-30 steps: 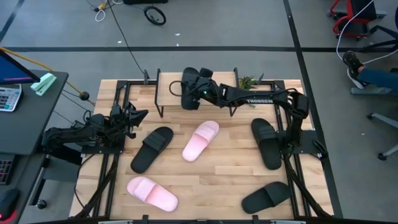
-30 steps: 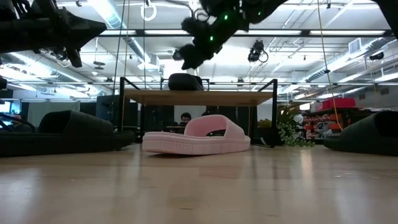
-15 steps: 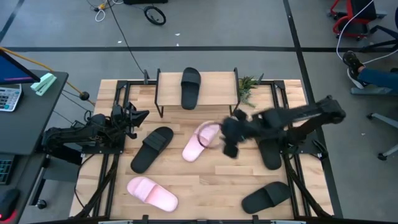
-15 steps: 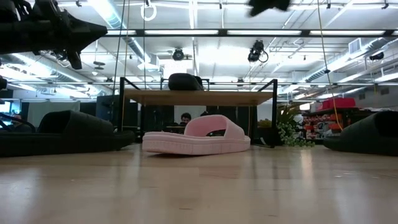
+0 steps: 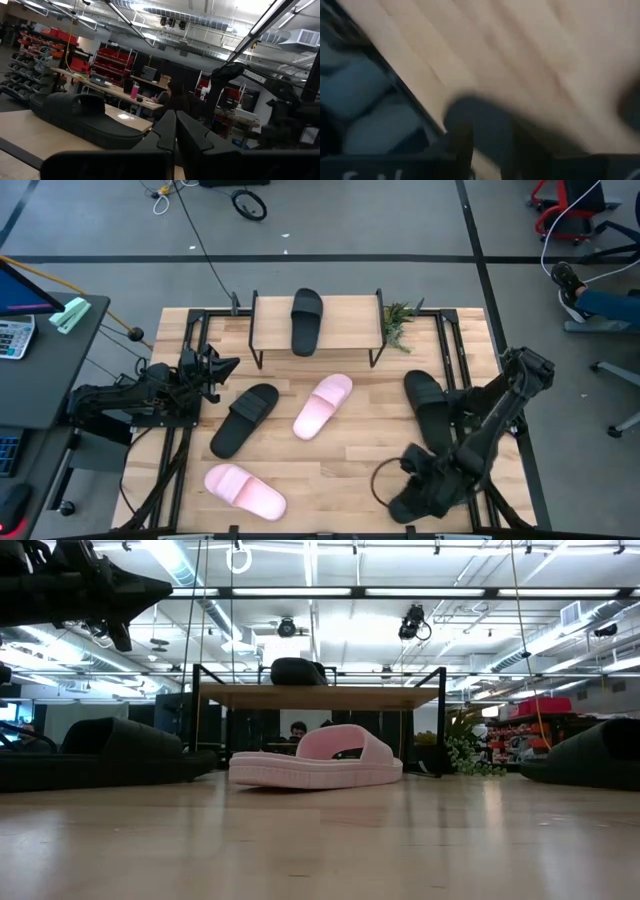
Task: Pick and place slides into the shelf
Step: Put the black slipper on the shelf
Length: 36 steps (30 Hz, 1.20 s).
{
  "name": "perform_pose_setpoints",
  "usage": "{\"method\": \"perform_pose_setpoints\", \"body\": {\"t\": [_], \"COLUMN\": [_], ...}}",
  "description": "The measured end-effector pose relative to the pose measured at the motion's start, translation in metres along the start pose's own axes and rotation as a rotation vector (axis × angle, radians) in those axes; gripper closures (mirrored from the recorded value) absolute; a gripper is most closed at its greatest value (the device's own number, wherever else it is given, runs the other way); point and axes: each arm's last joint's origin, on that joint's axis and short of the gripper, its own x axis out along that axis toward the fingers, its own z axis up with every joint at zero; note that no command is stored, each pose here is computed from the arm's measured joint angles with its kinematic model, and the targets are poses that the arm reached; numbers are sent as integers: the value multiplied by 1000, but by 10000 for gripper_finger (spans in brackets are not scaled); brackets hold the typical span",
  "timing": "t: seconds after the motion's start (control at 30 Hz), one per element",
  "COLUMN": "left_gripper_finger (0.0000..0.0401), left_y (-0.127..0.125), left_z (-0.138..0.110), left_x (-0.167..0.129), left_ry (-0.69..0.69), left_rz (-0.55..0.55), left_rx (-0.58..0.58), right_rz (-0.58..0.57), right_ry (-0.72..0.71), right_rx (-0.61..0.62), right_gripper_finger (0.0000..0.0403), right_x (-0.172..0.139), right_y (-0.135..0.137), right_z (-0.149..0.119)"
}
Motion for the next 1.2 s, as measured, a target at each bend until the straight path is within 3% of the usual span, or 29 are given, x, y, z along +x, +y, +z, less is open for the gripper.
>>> {"method": "perform_pose_setpoints", "body": {"t": [0.13, 0.47, 0.6, 0.97, 1.2], "left_gripper_finger": [377, 386, 387, 379, 387], "left_y": [0, -1, -1, -1, 0], "left_z": [0, 3, 2, 2, 1], "left_x": [0, 0, 0, 0, 0], "left_ry": [-1, -26, -25, -24, -15], "left_rz": [0, -7, -7, -6, -4], "left_rx": [7, 2, 11, 39, 35], "right_rz": [-101, -319, -398, -433, -586], "right_ry": [208, 428, 431, 391, 372], "right_rx": [122, 97, 57, 94, 62], "right_gripper_finger": [271, 271, 271, 271, 286], "right_x": [12, 68, 81, 80, 72], "right_y": [1, 10, 7, 4, -10], "right_z": [-16, -28, -31, -27, -32]}}
